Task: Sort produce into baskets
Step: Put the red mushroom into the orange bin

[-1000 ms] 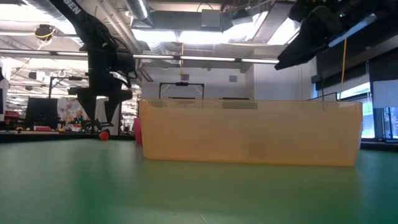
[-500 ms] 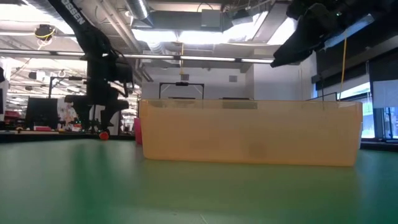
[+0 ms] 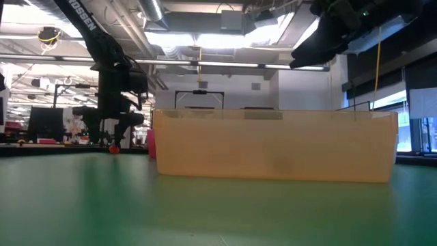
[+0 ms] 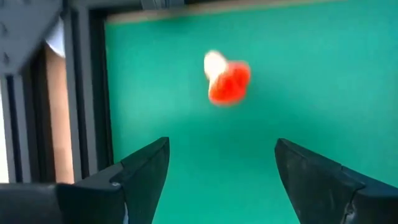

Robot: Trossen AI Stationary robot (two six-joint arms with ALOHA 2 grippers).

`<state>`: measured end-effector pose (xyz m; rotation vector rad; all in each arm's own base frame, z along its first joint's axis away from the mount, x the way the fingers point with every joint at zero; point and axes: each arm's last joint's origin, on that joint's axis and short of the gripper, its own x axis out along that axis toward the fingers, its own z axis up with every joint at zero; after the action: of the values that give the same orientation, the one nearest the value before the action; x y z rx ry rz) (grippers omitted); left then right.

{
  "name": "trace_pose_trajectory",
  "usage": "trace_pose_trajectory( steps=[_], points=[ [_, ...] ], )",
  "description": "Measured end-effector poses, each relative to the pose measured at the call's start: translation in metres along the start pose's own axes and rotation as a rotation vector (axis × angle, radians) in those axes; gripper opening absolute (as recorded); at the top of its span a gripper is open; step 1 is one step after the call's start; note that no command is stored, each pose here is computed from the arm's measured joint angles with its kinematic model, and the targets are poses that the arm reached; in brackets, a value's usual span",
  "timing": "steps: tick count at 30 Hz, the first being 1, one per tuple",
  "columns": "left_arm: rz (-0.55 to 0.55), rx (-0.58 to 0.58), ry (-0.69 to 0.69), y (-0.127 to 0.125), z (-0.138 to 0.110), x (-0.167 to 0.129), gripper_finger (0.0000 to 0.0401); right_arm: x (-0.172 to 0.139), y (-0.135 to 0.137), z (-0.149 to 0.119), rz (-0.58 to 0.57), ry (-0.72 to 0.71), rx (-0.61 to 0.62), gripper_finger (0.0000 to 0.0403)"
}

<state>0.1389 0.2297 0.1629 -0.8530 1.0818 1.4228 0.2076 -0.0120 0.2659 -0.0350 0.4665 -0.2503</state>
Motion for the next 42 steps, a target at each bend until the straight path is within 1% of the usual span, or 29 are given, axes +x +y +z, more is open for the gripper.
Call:
trace_pose_trajectory(
  steps=[4, 7, 9, 13, 16, 18, 20, 25, 31, 34, 40, 42],
  points=[
    [-0.026, -0.056, -0.088, -0.004, 0.008, 0.000, 0.0283, 0.005, 0.000, 0.000, -0.023, 0.004, -0.010, 0.0399],
    [-0.025, -0.109, -0.109, -0.004, 0.010, 0.000, 0.0268, 0.006, 0.000, -0.004, -0.038, 0.036, -0.024, 0.0399],
    [-0.026, -0.158, -0.127, -0.006, 0.012, 0.002, 0.0257, 0.009, 0.000, -0.003, -0.053, 0.030, -0.013, 0.0399],
    [0.020, -0.233, -0.148, -0.009, 0.011, 0.008, 0.0234, 0.009, 0.000, -0.004, -0.054, 0.042, -0.014, 0.0399],
    [0.022, -0.241, -0.147, -0.010, 0.011, 0.010, 0.0215, 0.009, 0.000, -0.003, -0.054, 0.029, -0.010, 0.0399],
    [0.035, -0.269, -0.156, -0.011, 0.011, 0.012, 0.0202, 0.009, 0.000, -0.004, -0.054, 0.037, -0.012, 0.0399],
    [0.020, -0.303, -0.182, -0.015, 0.014, 0.014, 0.0190, 0.009, 0.000, -0.004, -0.054, 0.035, -0.004, 0.0399],
    [0.032, -0.341, -0.191, -0.018, 0.016, 0.018, 0.0158, 0.009, 0.001, -0.004, -0.042, 0.039, -0.004, 0.0399],
    [0.067, -0.332, -0.180, -0.021, 0.018, 0.023, 0.0119, 0.009, 0.001, -0.004, -0.034, 0.038, -0.001, 0.0399],
    [0.073, -0.320, -0.179, -0.022, 0.017, 0.023, 0.0092, 0.009, 0.001, -0.004, -0.033, 0.038, -0.001, 0.0399],
    [0.065, -0.210, -0.144, -0.024, 0.013, 0.022, 0.0023, 0.008, 0.001, -0.005, -0.033, 0.053, -0.005, 0.0399],
    [0.064, -0.183, -0.135, -0.024, 0.012, 0.022, 0.0007, 0.008, 0.001, -0.006, -0.033, 0.057, -0.006, 0.0399]
  ],
)
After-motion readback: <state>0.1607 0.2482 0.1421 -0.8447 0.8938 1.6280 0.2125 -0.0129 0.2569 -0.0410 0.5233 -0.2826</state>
